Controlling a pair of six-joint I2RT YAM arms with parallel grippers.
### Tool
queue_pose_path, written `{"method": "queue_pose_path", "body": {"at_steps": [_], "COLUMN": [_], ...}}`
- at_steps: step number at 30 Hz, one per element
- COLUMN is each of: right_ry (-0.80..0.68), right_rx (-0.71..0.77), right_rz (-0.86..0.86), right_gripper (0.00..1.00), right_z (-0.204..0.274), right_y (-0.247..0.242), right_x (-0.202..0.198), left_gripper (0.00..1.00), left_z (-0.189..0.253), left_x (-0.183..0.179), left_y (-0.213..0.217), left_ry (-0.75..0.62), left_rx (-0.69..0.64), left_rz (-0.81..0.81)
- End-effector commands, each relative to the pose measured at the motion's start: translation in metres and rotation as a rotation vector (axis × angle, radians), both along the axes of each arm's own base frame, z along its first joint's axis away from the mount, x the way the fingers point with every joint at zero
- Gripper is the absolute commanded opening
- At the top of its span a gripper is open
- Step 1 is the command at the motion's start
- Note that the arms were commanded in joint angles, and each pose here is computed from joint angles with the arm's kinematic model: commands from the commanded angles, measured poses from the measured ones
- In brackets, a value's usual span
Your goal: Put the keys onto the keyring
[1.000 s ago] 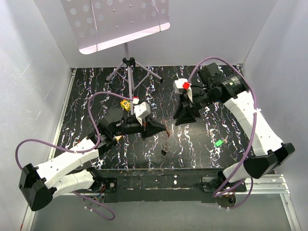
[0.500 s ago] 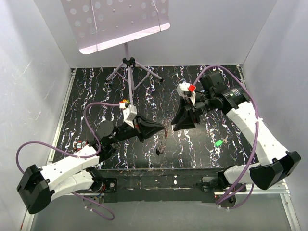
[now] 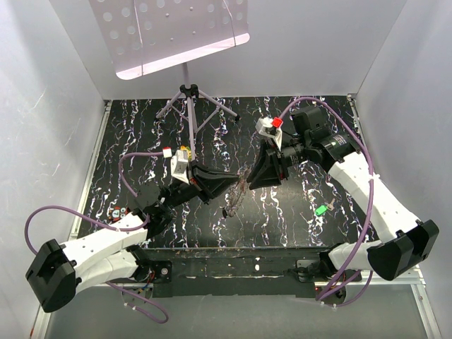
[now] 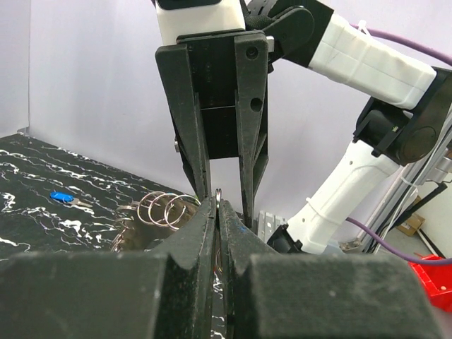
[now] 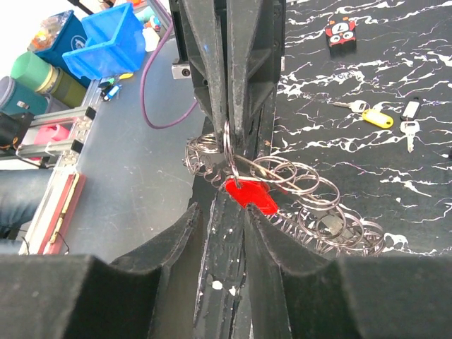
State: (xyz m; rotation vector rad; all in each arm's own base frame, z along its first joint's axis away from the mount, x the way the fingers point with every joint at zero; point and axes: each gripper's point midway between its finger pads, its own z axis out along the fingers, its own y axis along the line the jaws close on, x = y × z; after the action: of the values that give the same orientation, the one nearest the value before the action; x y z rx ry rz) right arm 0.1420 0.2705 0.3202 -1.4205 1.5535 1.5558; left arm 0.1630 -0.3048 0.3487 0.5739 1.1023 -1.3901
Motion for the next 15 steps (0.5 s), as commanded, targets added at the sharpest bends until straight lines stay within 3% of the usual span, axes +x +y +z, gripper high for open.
{"method": "queue_pose_path", "body": {"at_steps": [1, 15], "right_ry": [-0.015, 0.022], "right_rx": [0.058, 0.068], "right_rz": [0.009, 0.016], "right_gripper": [0.36, 0.35], "right_z": [0.0214, 0.0290], "right_y": [0.0028, 0.0088], "right_x": [-0.0007, 0.0045], "left_gripper": [0.00, 0.00], "left_z": [0.0206, 0.0231], "left_x": [0.0017, 0.0020], "left_y": [0.0070, 0.0056], "left_ry": [-0.026, -0.026], "left_rx": [-0.071, -0.079], "left_rz": [0.026, 0.021]}}
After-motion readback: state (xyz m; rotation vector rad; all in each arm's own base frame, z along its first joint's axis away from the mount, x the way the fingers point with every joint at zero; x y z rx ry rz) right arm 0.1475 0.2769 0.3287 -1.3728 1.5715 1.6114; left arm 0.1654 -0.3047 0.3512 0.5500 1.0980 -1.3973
